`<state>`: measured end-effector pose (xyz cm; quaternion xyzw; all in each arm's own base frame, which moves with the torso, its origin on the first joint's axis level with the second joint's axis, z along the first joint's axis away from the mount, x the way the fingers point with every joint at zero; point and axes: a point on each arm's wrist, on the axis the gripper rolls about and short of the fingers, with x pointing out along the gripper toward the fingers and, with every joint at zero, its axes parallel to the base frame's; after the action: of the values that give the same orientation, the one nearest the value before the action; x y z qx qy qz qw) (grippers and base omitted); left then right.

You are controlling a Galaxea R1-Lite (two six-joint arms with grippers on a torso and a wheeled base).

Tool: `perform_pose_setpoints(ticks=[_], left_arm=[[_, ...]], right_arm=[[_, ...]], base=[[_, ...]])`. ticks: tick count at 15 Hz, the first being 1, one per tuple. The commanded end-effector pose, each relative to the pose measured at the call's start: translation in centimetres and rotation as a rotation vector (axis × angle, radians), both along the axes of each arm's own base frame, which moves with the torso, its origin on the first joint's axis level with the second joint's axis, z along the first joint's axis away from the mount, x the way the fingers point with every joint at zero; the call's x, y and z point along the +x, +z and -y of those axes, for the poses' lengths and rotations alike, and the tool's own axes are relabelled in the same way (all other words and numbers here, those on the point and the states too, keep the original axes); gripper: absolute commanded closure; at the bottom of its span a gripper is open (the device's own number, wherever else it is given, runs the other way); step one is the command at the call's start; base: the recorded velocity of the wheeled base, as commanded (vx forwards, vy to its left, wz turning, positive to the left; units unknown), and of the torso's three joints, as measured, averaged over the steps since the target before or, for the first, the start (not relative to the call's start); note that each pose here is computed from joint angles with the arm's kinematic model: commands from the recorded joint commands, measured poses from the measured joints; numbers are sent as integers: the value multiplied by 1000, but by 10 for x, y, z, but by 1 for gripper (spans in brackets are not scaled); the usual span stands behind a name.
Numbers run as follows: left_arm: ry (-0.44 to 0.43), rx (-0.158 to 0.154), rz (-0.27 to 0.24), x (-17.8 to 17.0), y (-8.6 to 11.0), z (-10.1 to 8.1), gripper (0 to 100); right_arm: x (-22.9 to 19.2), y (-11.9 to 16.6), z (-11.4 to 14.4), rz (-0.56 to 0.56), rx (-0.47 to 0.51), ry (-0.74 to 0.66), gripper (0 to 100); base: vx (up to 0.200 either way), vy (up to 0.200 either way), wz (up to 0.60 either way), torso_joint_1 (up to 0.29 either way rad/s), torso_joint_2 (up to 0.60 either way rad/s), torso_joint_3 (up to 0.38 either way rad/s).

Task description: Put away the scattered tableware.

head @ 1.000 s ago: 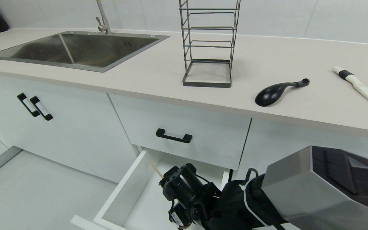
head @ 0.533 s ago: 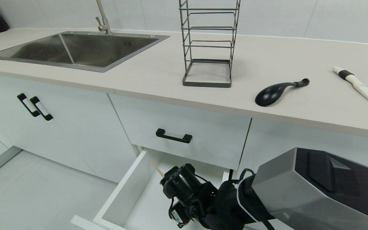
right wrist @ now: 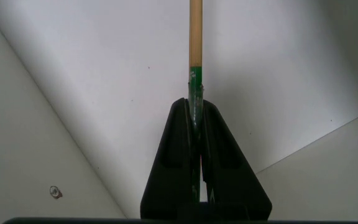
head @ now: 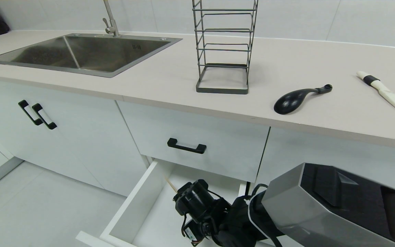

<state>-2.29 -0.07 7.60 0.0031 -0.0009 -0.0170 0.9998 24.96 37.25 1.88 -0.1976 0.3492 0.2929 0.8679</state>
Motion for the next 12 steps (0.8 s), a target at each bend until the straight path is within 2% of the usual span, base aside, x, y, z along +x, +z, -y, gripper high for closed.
perform_pose_setpoints(ticks=[1, 12], left_arm=[[0, 0, 0, 0, 0, 0, 0], [0, 0, 0, 0, 0, 0, 0]], right_arm=[[0, -7, -1, -8, -12, 1, 100], [5, -15, -9, -5, -8, 1, 100]], base=[[0, 0, 0, 0, 0, 0], [0, 0, 0, 0, 0, 0]])
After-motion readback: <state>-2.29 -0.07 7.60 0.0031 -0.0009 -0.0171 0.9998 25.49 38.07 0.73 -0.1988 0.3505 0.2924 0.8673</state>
